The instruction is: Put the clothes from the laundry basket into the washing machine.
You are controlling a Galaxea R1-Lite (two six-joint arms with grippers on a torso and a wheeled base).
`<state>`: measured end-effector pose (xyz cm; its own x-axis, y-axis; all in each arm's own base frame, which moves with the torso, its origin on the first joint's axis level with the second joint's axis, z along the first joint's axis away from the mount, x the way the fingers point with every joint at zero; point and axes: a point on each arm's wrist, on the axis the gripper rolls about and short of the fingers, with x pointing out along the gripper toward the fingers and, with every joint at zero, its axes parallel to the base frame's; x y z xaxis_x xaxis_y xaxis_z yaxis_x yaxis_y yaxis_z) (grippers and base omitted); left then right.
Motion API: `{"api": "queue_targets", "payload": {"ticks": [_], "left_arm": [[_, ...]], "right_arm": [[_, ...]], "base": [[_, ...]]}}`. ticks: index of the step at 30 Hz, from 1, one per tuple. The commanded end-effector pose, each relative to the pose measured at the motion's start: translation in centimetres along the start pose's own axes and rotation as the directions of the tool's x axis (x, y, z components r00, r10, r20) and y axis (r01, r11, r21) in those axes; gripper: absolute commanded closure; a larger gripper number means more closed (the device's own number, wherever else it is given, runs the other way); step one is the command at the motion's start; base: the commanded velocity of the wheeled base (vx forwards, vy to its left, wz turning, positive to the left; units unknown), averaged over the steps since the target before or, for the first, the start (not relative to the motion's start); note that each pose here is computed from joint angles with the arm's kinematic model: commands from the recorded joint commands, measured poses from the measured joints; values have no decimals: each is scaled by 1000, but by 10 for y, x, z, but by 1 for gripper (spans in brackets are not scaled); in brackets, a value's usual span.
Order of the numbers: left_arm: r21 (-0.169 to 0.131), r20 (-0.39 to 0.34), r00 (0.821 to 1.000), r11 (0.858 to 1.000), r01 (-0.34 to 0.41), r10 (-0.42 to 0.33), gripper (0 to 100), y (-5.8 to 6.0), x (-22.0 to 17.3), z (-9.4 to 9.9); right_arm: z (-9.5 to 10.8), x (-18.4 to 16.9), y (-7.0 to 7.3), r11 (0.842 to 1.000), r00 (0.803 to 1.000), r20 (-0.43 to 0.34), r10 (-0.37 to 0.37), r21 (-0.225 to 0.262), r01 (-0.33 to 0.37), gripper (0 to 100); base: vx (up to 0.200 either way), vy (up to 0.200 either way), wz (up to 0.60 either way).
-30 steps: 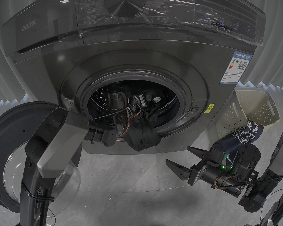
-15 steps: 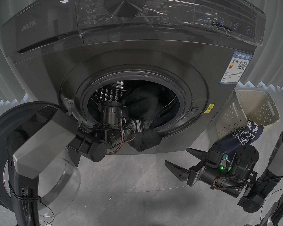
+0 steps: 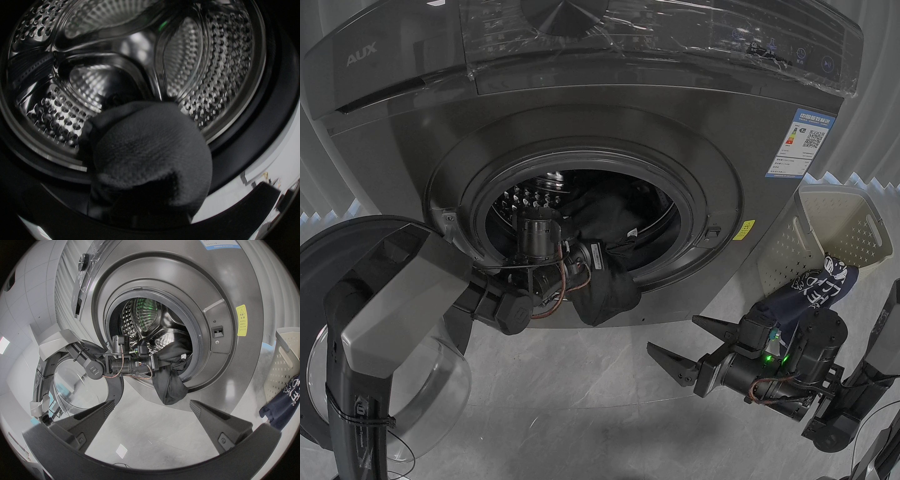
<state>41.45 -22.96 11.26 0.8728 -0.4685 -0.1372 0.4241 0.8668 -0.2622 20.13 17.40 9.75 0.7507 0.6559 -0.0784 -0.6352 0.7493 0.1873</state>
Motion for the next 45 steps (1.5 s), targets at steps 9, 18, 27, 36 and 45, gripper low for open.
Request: {"api": "queue_targets", "payload": {"ticks": [9,18,27,36,45], "left_arm": [[-78,262,965,997,0,20,0,-1,29,24],[-74,130,991,997,7,3,0,-13,-1,28],[-55,-85,995,998,37,-42,0,-15,-25,1],[-45,-131,990,998,41,-47,100,-7,-1,-31],[-54,24,998,997,50,-49,100,-11,15,2]], "right_arm": [[1,1,-1,1000,1000,5,-2,0,2,0],[1,1,0,1000,1000,5,-1,0,1,0],[1,1,1,1000,1000,4,4,0,-4,0],[2,1,1,1000,1000,11,3,-2,-3,0],[2,2,1,1000,1000,11,3,0,-3,0]], "base": [[0,0,0],[0,0,0],[0,0,0],[0,0,0],[0,0,0]]}}
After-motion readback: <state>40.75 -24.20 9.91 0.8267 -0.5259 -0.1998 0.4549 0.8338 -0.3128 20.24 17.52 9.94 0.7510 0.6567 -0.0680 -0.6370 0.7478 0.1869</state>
